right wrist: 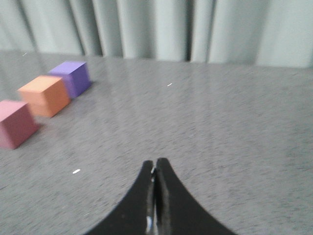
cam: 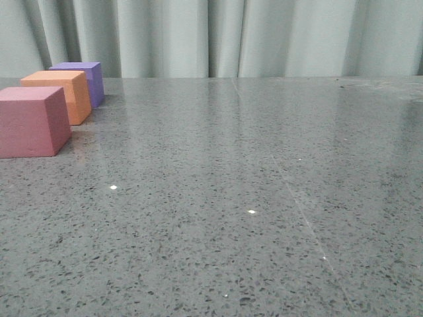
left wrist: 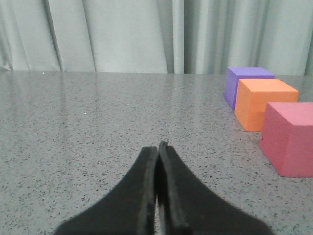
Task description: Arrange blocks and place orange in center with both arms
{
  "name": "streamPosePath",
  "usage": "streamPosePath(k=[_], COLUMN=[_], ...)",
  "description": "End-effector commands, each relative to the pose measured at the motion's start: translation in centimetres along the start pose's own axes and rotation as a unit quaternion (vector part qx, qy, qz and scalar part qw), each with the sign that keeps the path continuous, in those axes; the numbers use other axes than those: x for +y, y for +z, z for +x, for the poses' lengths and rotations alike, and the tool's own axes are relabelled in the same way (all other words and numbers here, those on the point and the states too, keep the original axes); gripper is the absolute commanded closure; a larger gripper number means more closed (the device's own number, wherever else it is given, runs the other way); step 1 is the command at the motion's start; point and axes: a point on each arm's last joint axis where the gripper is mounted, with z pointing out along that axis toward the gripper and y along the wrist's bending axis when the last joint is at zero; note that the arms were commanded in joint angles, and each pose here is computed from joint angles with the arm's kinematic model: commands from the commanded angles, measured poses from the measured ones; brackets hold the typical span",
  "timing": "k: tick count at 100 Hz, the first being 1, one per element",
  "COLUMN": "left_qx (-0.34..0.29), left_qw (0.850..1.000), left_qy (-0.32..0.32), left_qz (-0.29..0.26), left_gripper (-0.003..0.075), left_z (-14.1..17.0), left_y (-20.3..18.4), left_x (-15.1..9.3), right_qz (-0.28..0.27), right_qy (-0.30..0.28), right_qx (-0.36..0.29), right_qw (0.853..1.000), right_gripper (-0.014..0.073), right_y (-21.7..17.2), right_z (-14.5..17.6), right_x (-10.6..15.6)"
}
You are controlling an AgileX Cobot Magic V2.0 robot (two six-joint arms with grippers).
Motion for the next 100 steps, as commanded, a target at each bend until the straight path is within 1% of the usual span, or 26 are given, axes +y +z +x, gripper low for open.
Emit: streamPosePath(k=[1,10,28,45,57,59,77,100], left_qx=[-0.047,-0.047,-0.047,-0.047,-0.047,-0.047,-0.047,-0.046], left_qw=[0.999,0.999,0.999,0.999,0.999,0.999,0.999,0.999], left_qy=[-0.006,-0.006,-0.006,-0.006,-0.006,-0.006,-0.006,-0.006], left_qz=[-0.002,-0.002,-0.002,-0.002,-0.002,-0.002,-0.002,-0.002], left_gripper=[0.0739,0.0739,0.0739,0.0739,0.0739,0.0739,0.0739,0.0739], left_z=[-0.3,-0.3,-0.3,-0.3,-0.3,-0.3,-0.3,-0.2], left_y=[-0.2,-0.2,-0.2,-0.2,-0.2,-0.2,-0.2,-0.2], left_x=[0.1,0.1,0.1,0.1,0.1,0.1,0.1,0.1], right_qz=[0.020,0.058,0.142,0.187,0.192,0.194,0.192,0.193], right_qy=[-0.014,-0.013,-0.017,-0.014,-0.016,-0.014,-0.018,-0.018], right_qx=[-0.084,-0.104,-0.116,-0.116,-0.127,-0.117,-0.138,-0.138], right_qw=[0.996,0.993,0.983,0.975,0.973,0.974,0.971,0.971], right_gripper=[0.0716,0.0716,0.0716,0.0716,0.0716,0.0716,0.0716,0.0716], right_y=[-0.4,-0.7,-1.9,-2.6,-3.0,-3.1,-3.9,-3.8], right_z=[-0.8,0.8,3.9,7.0,8.8,9.0,9.1,9.1], right_x=[-0.5,-1.5,-3.1,-4.0,-4.1,-4.1,-3.7,-3.8])
